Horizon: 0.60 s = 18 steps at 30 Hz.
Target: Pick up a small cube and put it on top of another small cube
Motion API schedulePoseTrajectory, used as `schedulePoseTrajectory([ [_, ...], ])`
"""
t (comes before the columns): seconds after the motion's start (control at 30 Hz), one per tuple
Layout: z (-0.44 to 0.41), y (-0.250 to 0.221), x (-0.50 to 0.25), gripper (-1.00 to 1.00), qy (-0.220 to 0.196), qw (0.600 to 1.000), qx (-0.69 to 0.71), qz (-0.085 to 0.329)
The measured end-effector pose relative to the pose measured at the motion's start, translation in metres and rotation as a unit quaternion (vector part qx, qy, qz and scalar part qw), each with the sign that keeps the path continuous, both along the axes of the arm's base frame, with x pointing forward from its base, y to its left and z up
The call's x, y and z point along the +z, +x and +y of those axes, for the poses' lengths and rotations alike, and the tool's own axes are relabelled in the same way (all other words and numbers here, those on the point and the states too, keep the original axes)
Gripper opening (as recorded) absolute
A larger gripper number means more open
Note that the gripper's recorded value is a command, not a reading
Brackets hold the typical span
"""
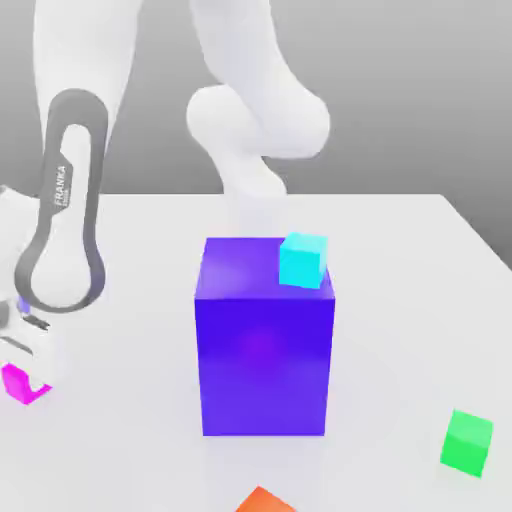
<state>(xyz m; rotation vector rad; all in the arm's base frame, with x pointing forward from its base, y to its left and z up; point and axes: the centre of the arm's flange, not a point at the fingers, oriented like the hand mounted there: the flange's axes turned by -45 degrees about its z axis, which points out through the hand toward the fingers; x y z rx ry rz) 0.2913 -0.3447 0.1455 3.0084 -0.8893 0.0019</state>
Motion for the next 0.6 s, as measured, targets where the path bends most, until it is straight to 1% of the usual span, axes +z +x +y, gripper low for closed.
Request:
schedulePoseTrajectory([
  [0.13,0.001,-0.001,0.037,-1.0,0.001,1.0,-0.001,0.0],
  [0.2,0.025,0.027,0.045,-1.0,0.007,0.999,0.039,0.0],
  [0.3,0.085,0.083,0.049,-1.0,0.014,0.991,0.132,0.001],
  [0.4,0.158,0.13,0.053,-1.0,0.02,0.973,0.228,0.003],
  [0.5,0.232,0.16,0.058,-1.0,0.022,0.949,0.314,0.004],
  [0.6,0.306,0.176,0.064,-1.0,0.022,0.919,0.393,0.006],
])
